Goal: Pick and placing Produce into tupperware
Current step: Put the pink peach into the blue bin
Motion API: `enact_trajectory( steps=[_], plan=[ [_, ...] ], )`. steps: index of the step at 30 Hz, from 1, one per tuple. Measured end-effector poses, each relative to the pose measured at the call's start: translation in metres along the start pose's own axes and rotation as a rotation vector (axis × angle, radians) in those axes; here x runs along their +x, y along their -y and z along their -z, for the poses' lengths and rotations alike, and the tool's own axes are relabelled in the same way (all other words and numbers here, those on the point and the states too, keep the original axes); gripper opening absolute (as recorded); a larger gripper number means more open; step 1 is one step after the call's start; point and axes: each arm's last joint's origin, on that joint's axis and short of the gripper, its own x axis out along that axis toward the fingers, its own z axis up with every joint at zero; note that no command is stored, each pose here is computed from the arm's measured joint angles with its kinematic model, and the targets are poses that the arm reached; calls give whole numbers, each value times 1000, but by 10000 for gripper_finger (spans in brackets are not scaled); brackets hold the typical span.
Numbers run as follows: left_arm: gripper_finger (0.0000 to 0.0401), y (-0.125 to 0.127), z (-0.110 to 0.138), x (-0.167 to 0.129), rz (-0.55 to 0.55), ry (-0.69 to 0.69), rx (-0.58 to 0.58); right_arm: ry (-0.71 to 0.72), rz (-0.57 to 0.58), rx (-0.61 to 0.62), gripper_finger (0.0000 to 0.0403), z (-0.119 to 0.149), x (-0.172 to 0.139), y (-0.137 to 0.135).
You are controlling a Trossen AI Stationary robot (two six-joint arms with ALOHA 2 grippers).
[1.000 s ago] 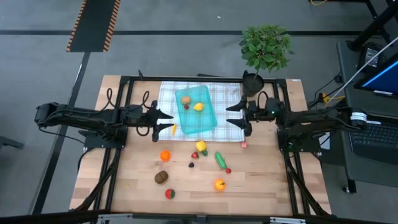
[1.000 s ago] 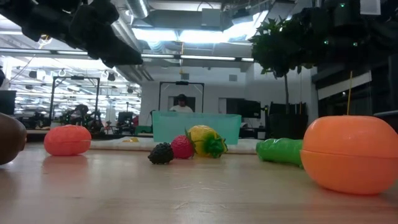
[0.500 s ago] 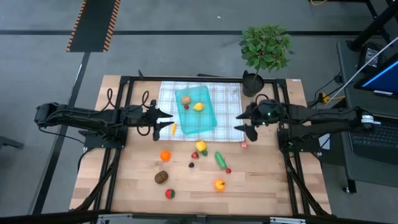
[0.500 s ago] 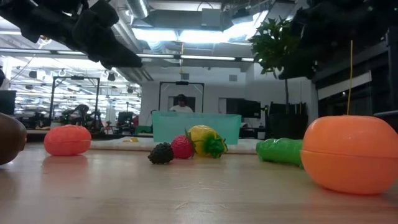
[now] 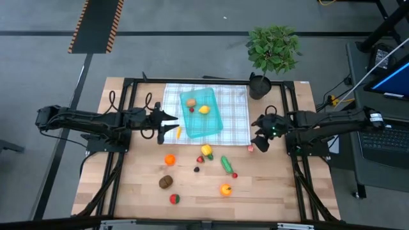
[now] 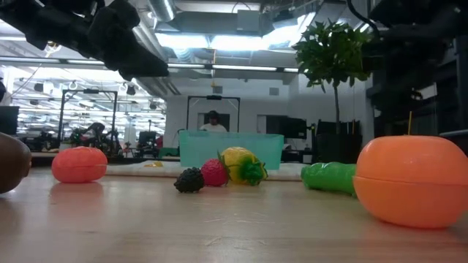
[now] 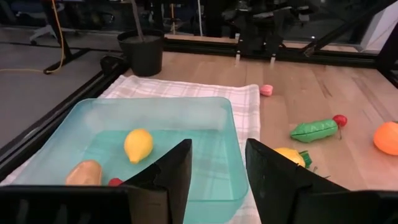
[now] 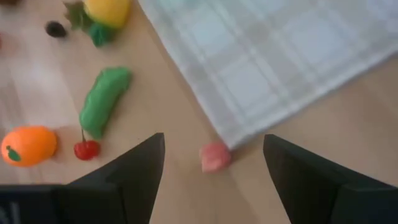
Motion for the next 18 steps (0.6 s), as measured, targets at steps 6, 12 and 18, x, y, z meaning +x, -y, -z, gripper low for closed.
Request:
enact_trajectory(
  steps=[6,12,18],
  plan=[
    [132,0,0,0,0,0,-6,-42,6,11,274,9,2,-6],
    [125,0,0,0,0,0,-20,-78,72,-9,274,18,11,-15],
    [120,0,-2,0,1,17,-26,-135,157,-57,274,29,30,-24]
  ],
)
